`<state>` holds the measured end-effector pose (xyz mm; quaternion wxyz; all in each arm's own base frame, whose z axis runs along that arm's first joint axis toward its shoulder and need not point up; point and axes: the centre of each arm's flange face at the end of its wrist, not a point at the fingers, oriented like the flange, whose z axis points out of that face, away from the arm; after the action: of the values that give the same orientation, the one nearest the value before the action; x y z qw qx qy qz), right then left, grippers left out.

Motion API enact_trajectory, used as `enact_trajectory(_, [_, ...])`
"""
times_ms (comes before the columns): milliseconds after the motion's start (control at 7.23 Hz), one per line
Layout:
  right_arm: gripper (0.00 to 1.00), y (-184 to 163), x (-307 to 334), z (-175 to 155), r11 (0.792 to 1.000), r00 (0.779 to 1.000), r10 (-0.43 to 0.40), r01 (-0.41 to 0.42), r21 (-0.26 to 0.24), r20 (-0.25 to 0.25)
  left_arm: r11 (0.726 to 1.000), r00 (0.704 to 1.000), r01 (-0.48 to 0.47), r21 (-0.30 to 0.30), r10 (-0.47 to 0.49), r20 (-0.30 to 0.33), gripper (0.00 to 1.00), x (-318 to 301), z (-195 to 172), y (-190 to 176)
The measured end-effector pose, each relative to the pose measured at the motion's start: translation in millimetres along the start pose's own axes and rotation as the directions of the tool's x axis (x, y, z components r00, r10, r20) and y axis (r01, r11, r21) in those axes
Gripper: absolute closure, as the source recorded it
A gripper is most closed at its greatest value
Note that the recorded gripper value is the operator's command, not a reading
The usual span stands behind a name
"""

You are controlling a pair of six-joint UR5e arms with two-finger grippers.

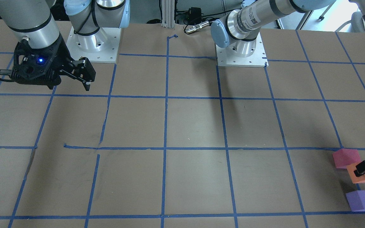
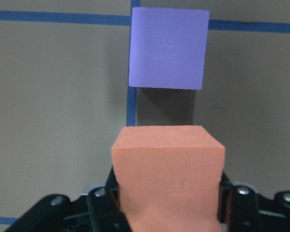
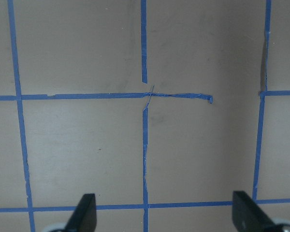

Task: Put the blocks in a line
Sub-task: 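Place the orange cube between the purple and pink cubes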

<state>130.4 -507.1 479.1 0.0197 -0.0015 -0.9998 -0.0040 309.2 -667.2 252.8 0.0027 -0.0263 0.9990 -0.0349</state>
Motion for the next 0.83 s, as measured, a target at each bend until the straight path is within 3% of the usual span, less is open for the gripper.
enact_trajectory(830, [0.0, 0, 0, 0, 1.0, 1.0, 0.0, 0.0, -0.001, -0.002, 0.998, 0.998, -0.06, 0.007, 0.06, 0.003, 1.0, -3, 16, -5])
